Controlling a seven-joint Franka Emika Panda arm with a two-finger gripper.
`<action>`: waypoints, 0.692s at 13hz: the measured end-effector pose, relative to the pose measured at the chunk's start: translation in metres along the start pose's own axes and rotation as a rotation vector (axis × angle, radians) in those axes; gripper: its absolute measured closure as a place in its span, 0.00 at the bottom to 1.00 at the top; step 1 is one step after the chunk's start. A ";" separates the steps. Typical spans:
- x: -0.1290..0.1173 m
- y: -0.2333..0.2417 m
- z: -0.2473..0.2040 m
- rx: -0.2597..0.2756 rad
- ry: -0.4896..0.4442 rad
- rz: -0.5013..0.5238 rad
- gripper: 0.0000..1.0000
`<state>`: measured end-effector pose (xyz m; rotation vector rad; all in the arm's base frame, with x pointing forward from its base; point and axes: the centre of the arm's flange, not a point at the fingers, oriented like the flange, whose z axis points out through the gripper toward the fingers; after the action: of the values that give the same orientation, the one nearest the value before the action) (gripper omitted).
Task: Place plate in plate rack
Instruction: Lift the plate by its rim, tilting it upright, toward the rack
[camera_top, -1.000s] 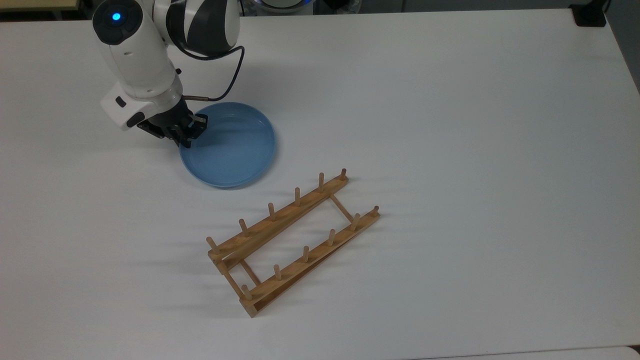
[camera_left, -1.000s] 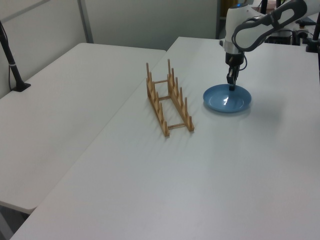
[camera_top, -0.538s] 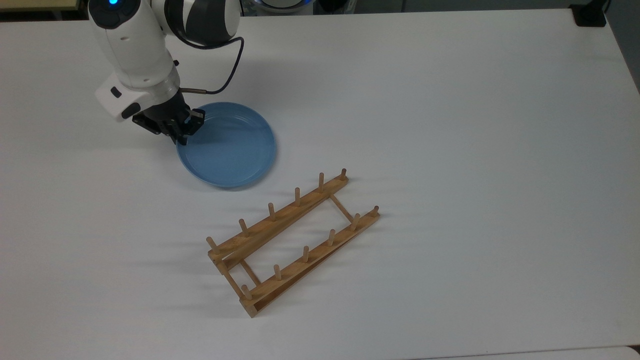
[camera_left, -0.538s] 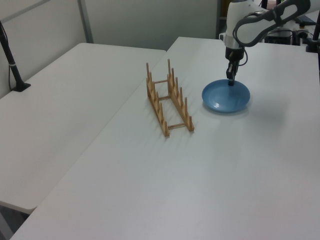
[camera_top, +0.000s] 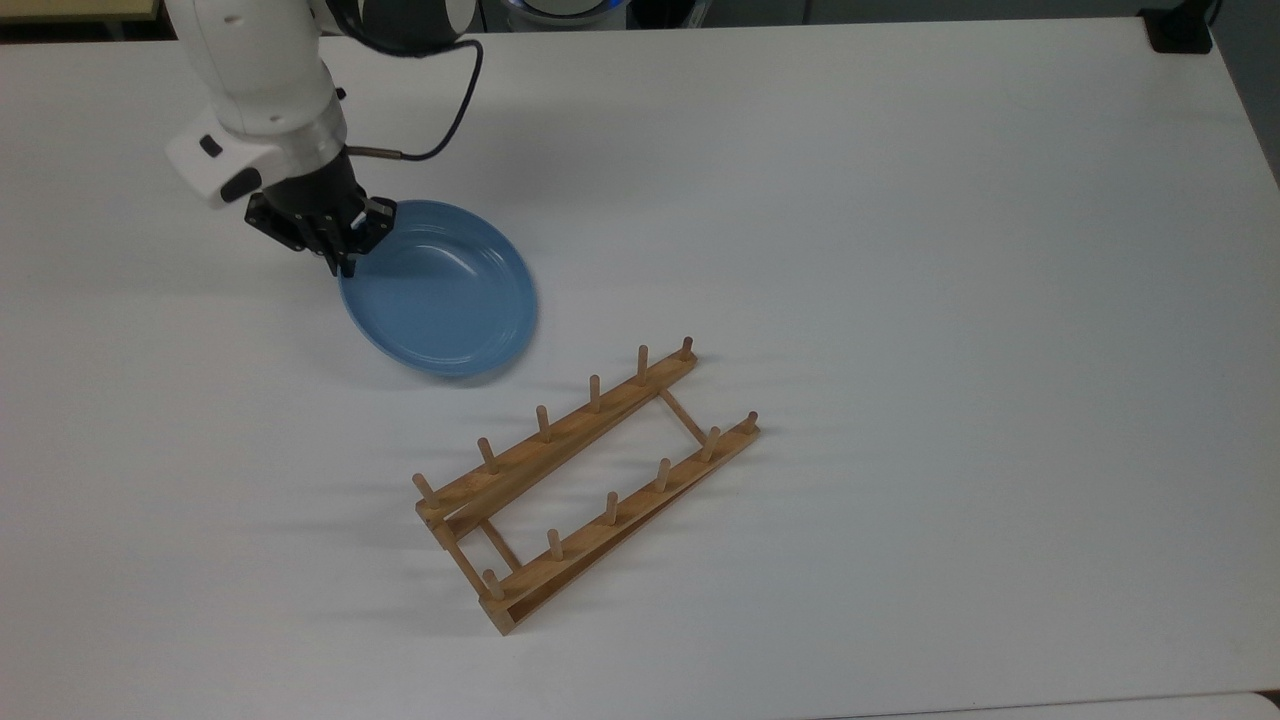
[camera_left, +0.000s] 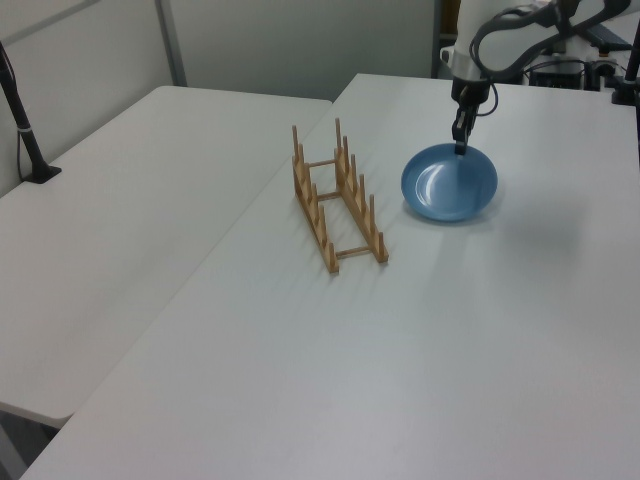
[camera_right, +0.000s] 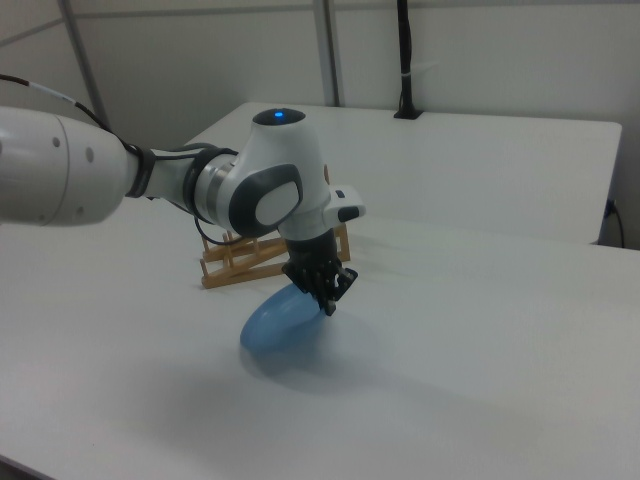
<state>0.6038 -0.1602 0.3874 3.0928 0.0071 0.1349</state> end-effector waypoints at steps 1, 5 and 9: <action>0.000 0.000 -0.005 -0.003 0.007 0.000 0.94; 0.002 0.001 -0.020 -0.009 0.032 0.002 0.94; 0.015 -0.022 -0.117 -0.047 0.178 -0.037 0.94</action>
<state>0.6089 -0.1323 0.5038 3.0204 0.0671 0.4016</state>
